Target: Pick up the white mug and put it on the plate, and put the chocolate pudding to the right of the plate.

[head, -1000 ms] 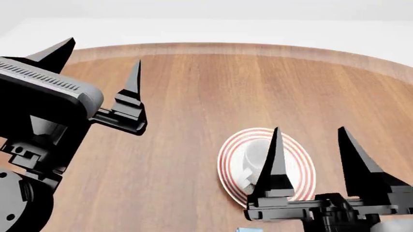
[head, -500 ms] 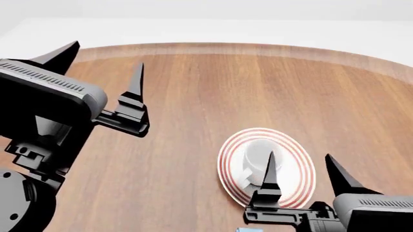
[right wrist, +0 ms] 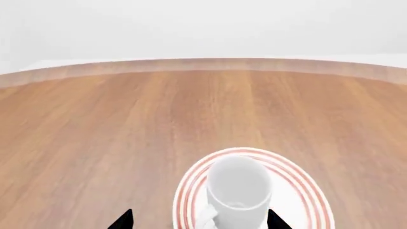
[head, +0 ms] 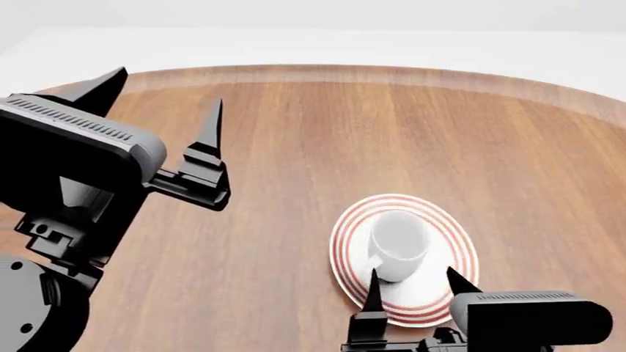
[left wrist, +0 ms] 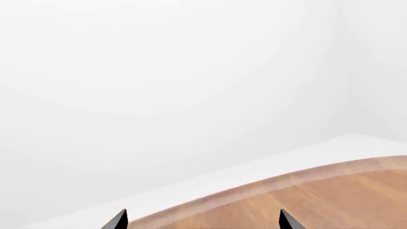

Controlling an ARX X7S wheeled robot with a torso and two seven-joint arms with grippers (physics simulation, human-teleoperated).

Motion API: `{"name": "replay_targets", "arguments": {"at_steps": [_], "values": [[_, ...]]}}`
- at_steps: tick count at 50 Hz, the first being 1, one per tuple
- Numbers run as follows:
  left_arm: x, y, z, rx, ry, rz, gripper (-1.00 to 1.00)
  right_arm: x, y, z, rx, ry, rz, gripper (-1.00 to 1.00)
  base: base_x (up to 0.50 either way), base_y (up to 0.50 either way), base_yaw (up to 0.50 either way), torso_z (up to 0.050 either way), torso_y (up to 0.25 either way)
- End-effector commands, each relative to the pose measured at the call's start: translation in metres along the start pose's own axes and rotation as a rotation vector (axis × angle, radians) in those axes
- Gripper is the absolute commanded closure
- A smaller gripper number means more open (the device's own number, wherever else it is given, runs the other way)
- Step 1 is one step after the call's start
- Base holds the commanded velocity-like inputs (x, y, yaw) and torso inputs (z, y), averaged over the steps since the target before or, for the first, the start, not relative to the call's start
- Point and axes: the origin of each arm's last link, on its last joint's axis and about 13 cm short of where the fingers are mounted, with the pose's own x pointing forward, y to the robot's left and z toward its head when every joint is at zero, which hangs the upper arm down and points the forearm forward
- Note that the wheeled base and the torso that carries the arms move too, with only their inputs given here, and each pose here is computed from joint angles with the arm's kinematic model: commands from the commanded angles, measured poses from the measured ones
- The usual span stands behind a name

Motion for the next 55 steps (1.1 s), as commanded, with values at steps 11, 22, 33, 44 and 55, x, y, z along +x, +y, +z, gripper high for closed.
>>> {"name": "replay_targets", "arguments": {"at_steps": [11, 22, 33, 44, 55], "values": [[0.004, -0.003, 0.002, -0.022, -0.031, -0.028, -1.00, -0.006, 0.013, 0.002, 0.049, 0.103, 0.072, -1.00, 0.00, 0.00, 0.00, 0.000, 0.000], [0.004, -0.003, 0.001, -0.030, -0.028, -0.027, -1.00, -0.008, 0.016, 0.003, 0.079, 0.159, 0.080, -1.00, 0.00, 0.00, 0.00, 0.000, 0.000], [0.006, -0.002, -0.002, -0.042, -0.021, -0.027, -1.00, -0.015, 0.014, -0.005, 0.103, 0.285, 0.051, -1.00, 0.00, 0.00, 0.00, 0.000, 0.000], [0.006, -0.003, -0.004, -0.049, -0.017, -0.027, -1.00, -0.019, 0.015, -0.012, 0.123, 0.385, 0.048, -1.00, 0.00, 0.00, 0.00, 0.000, 0.000], [0.006, -0.003, -0.005, -0.059, -0.011, -0.026, -1.00, -0.019, 0.017, -0.017, 0.130, 0.446, 0.041, -1.00, 0.00, 0.00, 0.00, 0.000, 0.000]]}}
